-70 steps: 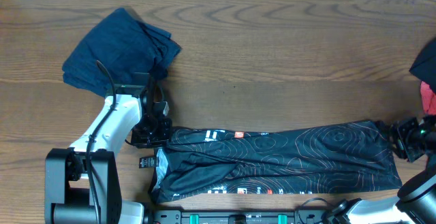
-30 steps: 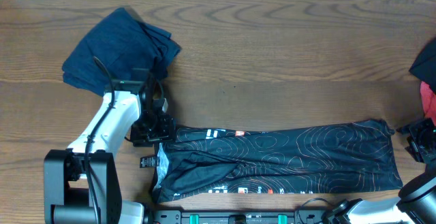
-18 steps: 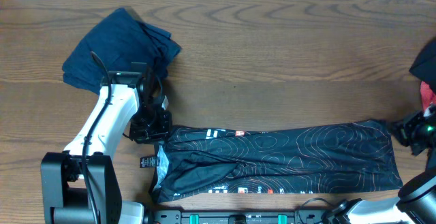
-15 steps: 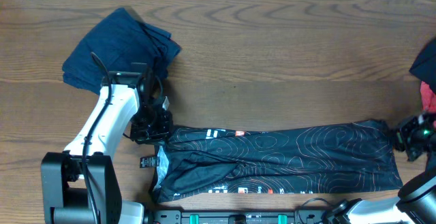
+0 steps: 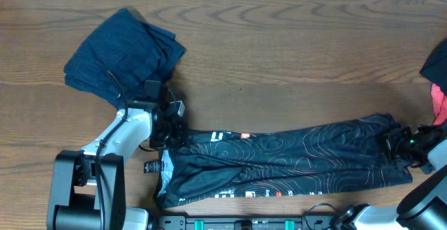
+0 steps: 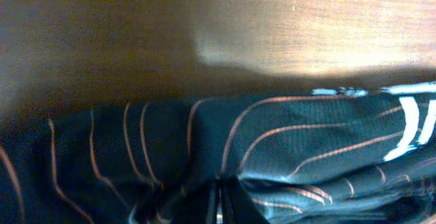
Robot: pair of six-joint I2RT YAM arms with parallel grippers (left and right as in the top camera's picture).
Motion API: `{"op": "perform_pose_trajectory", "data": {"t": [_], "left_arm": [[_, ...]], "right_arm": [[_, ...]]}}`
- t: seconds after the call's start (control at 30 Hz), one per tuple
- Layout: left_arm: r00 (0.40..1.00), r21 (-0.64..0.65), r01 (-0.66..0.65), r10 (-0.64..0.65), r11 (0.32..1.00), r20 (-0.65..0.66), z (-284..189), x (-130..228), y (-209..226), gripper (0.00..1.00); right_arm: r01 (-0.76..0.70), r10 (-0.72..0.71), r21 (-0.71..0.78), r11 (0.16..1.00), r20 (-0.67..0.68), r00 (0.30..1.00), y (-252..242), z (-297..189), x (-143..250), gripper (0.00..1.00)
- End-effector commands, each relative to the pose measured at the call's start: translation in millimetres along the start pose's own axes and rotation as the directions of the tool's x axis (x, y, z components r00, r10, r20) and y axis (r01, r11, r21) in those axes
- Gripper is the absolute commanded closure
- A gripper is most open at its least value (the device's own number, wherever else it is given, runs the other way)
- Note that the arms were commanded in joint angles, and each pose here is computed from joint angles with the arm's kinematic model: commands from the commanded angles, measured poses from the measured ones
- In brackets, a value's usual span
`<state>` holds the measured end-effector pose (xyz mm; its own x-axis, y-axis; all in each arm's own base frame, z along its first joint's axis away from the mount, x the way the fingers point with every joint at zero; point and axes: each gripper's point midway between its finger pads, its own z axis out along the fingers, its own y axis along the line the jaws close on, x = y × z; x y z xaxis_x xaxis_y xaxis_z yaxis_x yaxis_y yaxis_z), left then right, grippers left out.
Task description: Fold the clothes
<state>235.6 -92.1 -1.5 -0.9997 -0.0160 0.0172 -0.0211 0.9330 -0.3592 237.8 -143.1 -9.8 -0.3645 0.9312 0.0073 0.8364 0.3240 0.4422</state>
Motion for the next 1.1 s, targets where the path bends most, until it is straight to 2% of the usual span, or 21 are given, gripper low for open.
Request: {"op": "perform_pose_trajectory", "data": {"t": [0.0, 0.1, 0.27, 0.5, 0.6, 0.73, 0.87, 1.07], "left_arm": [[0.998, 0.014, -0.012, 0.012, 1.0, 0.057, 4.3, -10.1, -1.3, 0.94], [0.984, 0.028, -0.057, 0.052, 0.998, 0.168, 1.4, -37.9, -6.7, 0.94], [0.935, 0.057, -0.092, 0.067, 0.994, 0.349, -13.7, -84.6, -20.0, 0.94], [0.877, 0.075, -0.126, 0.076, 0.989, 0.475, -44.5, -126.0, -38.2, 0.94], [0.901, 0.092, -0.094, 0.045, 0.991, 0.431, -50.2, -122.2, -42.0, 0.94], [0.971, 0.074, -0.01, -0.008, 0.997, 0.239, -49.3, -84.2, -37.0, 0.89], [0.995, 0.043, 0.0, -0.004, 0.999, 0.097, -56.6, -49.8, -34.5, 0.83], [0.996, 0.019, -0.043, 0.041, 0.999, 0.084, -88.4, -24.3, -39.8, 0.67]], "right_arm": [[-0.149, 0.154, 0.21, 0.966, -0.006, 0.988, -51.7, 25.8, 27.6, 0.99], [-0.154, 0.15, 0.157, 0.976, 0.037, 0.988, -41.4, 28.0, 14.3, 0.99], [-0.161, 0.16, 0.044, 0.986, 0.037, 0.986, -19.5, 30.3, 7.1, 0.99], [-0.148, 0.15, -0.052, 0.988, 0.038, 0.988, 4.4, 32.5, 2.0, 0.99], [-0.137, 0.139, -0.098, 0.986, 0.013, 0.99, 14.2, 32.1, 4.8, 0.94], [-0.086, 0.085, -0.144, 0.986, -0.011, 0.996, 23.9, 30.1, 7.2, 0.82], [-0.018, 0.013, -0.221, 0.975, -0.024, 1.0, 43.5, 20.3, 3.2, 0.7], [-0.012, 0.014, -0.218, 0.976, 0.009, 1.0, 56.8, -16.3, -10.3, 0.63]]}}
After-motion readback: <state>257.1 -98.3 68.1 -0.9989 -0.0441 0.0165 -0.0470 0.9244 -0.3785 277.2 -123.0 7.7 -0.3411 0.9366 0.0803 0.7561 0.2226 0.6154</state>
